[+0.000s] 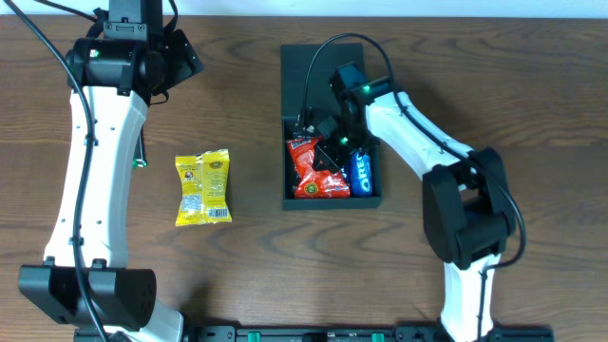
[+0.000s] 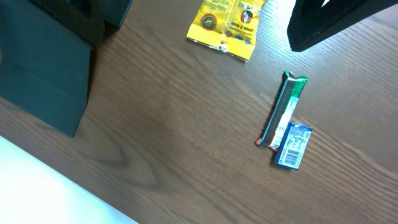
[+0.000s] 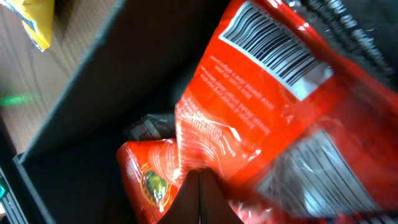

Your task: Pack container

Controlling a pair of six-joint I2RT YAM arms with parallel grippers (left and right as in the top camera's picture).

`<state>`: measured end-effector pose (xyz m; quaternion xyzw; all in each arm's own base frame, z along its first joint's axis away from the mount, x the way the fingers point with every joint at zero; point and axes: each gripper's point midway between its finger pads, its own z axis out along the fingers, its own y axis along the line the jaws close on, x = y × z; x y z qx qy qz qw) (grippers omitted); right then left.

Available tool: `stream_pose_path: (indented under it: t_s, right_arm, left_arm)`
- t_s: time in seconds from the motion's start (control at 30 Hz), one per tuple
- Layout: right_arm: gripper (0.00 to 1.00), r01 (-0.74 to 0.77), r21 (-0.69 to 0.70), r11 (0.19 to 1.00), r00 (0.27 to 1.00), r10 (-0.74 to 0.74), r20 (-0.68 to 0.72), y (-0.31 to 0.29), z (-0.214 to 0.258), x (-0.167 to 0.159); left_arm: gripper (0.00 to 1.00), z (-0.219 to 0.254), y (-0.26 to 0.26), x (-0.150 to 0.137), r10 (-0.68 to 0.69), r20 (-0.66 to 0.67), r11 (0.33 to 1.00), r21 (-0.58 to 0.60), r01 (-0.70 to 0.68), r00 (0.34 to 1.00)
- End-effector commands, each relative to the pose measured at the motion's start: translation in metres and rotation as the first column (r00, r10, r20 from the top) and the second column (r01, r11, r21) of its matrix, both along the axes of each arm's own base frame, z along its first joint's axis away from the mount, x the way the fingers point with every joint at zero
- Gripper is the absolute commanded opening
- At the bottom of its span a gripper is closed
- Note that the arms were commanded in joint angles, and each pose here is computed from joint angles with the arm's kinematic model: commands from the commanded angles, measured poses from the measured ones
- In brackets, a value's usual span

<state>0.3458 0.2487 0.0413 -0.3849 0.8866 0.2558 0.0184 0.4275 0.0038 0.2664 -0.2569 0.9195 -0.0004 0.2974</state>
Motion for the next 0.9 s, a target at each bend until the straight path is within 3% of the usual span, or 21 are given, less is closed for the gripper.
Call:
stream_pose_path:
  t_s: [0.0,0.67,0.87]
  right_arm:
    - [0.02,0.026,-0.067,0.997,0.999,-0.029,-0.036,-0.010,-0.030,0.000]
    - [0.01,0.082,-0.030,0.996,0.997,-0.081,0.005,0.003,-0.040,0.019]
    - [0.01,0.076,0.010,0.997,0.996,-0.076,-0.046,0.009,-0.013,0.010]
  left_arm:
    - [0.96,-0.006,0.002,0.001,-0.013,-0.019,1.000,0.015,0.013,1.000]
    - [0.95,-0.019,-0.001,0.003,-0.019,-0.057,1.000,0.009,0.019,0.998]
    - [0.95,-0.037,-0.007,0.003,-0.039,-0.115,0.999,-0.020,0.037,0.993]
